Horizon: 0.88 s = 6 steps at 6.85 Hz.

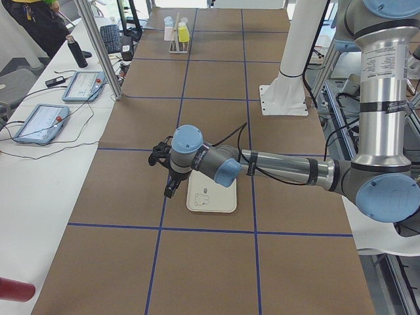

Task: Transfer IKEA cup to right arm and place on rack

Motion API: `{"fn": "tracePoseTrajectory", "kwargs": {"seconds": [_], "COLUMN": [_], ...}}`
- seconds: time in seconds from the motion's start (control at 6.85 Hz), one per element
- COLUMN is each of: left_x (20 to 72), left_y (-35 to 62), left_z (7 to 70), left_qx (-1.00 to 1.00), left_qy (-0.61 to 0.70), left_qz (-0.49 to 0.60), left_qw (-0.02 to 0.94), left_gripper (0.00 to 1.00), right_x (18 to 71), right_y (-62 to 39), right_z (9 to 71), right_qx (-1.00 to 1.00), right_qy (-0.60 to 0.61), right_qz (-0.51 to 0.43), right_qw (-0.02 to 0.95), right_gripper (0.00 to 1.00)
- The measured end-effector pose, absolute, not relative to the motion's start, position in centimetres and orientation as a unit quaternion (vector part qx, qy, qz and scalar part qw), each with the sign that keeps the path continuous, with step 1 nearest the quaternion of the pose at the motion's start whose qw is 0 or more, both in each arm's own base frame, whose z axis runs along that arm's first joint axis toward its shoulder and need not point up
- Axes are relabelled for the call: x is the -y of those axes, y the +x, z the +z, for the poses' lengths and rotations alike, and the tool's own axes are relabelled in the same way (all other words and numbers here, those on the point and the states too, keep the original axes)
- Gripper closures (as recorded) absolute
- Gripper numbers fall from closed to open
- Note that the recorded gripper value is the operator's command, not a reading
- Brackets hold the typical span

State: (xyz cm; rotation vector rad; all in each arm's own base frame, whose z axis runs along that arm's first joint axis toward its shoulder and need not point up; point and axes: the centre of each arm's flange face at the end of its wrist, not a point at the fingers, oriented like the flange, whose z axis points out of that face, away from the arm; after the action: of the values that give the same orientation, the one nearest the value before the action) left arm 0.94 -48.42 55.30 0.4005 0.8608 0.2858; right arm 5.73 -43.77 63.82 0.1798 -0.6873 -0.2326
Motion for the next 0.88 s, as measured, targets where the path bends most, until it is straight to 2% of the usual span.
{"fn": "tracePoseTrajectory", "kwargs": {"seconds": [0.88], "left_x": [48.6], "left_y": [0.8], "left_z": [51.4], "left_qx": [-0.405], "left_qy": [0.230], "left_qz": [0.152], "left_qw": [0.872], "left_gripper": [0.01], "right_x": [41.7], "right_y": [8.1], "right_z": [65.7], "right_qx": [0.340], "right_qy": [0.076], "right_qz": [-0.081], "right_qw": [0.934], "right_gripper": [0.00]}}
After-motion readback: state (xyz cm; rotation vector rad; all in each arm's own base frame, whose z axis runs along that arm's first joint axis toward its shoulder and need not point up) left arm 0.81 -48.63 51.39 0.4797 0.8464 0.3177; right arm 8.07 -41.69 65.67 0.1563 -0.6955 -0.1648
